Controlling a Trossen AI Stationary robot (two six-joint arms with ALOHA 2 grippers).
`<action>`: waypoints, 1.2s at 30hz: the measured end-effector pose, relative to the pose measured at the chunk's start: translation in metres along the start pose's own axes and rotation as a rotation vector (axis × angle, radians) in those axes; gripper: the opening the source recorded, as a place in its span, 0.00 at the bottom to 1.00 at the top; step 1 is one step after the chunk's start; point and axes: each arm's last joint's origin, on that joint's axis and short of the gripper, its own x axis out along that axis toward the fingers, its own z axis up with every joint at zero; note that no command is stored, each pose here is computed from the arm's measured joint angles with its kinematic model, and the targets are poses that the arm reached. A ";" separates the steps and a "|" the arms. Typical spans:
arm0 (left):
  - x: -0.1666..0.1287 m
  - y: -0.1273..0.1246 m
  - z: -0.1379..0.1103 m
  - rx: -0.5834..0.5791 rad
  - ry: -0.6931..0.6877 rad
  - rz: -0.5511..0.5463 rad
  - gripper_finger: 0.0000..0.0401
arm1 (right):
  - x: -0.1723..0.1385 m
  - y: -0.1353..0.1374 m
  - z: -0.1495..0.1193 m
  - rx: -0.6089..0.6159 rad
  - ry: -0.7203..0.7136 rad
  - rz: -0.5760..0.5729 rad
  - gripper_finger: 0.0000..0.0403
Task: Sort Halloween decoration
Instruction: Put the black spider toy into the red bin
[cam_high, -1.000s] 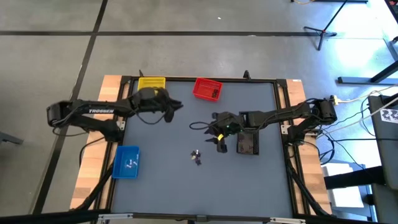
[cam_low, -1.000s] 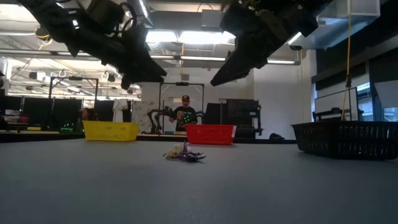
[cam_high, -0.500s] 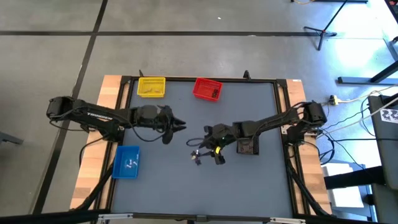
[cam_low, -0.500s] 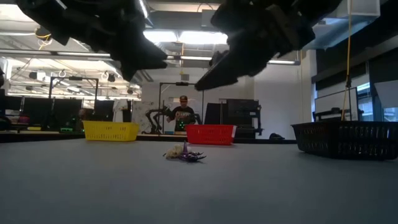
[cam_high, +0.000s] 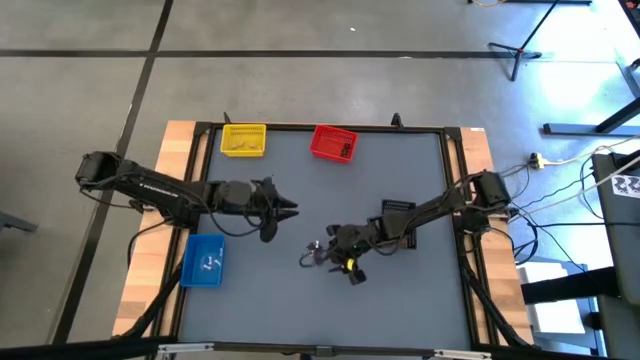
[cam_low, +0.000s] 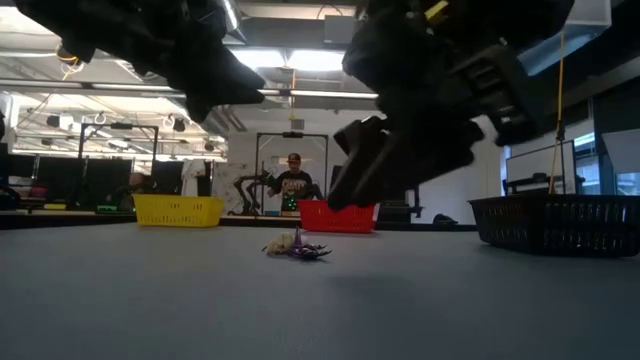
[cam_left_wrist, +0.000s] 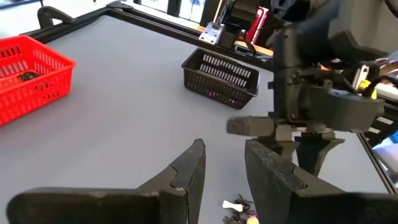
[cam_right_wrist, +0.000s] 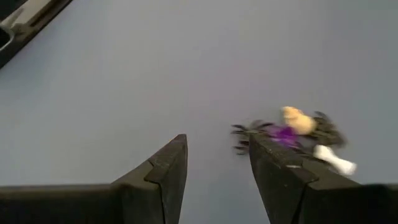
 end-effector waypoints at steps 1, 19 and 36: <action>0.000 -0.001 0.000 0.001 0.001 -0.002 0.26 | 0.002 0.003 0.000 -0.014 0.003 0.007 0.43; -0.001 -0.005 -0.001 0.008 -0.013 0.017 0.26 | 0.013 0.018 0.005 -0.126 -0.056 -0.166 0.43; -0.001 -0.005 -0.001 0.008 -0.013 0.018 0.26 | 0.017 0.018 0.004 -0.128 -0.065 -0.167 0.43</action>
